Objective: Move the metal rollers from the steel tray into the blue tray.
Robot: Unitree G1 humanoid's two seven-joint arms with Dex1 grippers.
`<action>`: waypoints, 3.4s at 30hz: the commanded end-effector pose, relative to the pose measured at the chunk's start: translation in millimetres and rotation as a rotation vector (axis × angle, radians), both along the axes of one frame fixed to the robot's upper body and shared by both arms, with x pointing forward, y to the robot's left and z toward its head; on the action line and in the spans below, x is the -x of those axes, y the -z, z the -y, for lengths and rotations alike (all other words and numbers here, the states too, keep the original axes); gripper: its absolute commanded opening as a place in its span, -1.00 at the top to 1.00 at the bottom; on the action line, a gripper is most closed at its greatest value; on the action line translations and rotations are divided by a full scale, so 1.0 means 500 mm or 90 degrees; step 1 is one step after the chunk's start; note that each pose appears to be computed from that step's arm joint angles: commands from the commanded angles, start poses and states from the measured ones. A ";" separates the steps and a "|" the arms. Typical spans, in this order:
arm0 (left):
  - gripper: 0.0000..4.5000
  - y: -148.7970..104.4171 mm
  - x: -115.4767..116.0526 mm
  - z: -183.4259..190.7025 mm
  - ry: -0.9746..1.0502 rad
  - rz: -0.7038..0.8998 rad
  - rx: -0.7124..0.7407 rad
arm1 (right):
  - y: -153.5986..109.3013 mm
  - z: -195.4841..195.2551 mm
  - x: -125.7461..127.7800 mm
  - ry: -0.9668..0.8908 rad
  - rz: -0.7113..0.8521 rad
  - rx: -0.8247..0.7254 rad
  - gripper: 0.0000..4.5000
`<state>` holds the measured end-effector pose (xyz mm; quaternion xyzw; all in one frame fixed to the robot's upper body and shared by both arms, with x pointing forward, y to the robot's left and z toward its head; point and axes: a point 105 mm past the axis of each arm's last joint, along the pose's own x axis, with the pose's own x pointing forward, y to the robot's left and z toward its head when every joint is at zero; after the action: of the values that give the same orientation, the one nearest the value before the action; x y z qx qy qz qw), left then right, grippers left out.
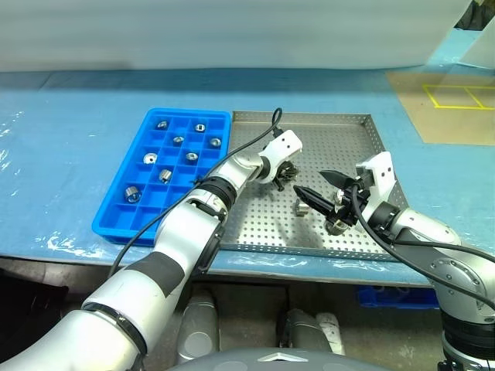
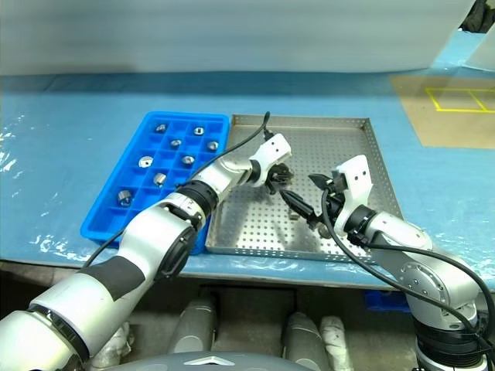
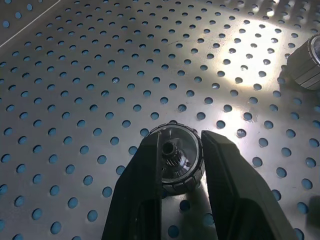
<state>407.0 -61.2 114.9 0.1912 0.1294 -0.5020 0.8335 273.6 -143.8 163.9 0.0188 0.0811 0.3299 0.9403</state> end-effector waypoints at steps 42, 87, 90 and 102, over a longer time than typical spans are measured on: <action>0.63 -0.155 0.160 -0.391 -0.524 0.228 0.233 | 0.003 -0.146 -0.091 -0.323 -0.007 0.013 -1.00; 0.63 -0.065 0.198 -0.342 -0.353 0.129 0.140 | 0.005 -0.153 -0.086 -0.367 -0.008 0.041 -1.00; 0.63 -0.058 0.181 -0.346 -0.364 0.117 0.126 | -0.001 -0.151 -0.088 -0.357 -0.004 0.040 -1.00; -0.39 -0.055 0.161 -0.304 -0.323 0.065 0.134 | -0.012 -0.126 -0.091 -0.320 0.001 0.041 -1.00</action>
<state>327.2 101.6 132.0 0.0969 0.0972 -0.2573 0.9565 323.4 -79.4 155.4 -0.0263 0.1216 0.5470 0.8279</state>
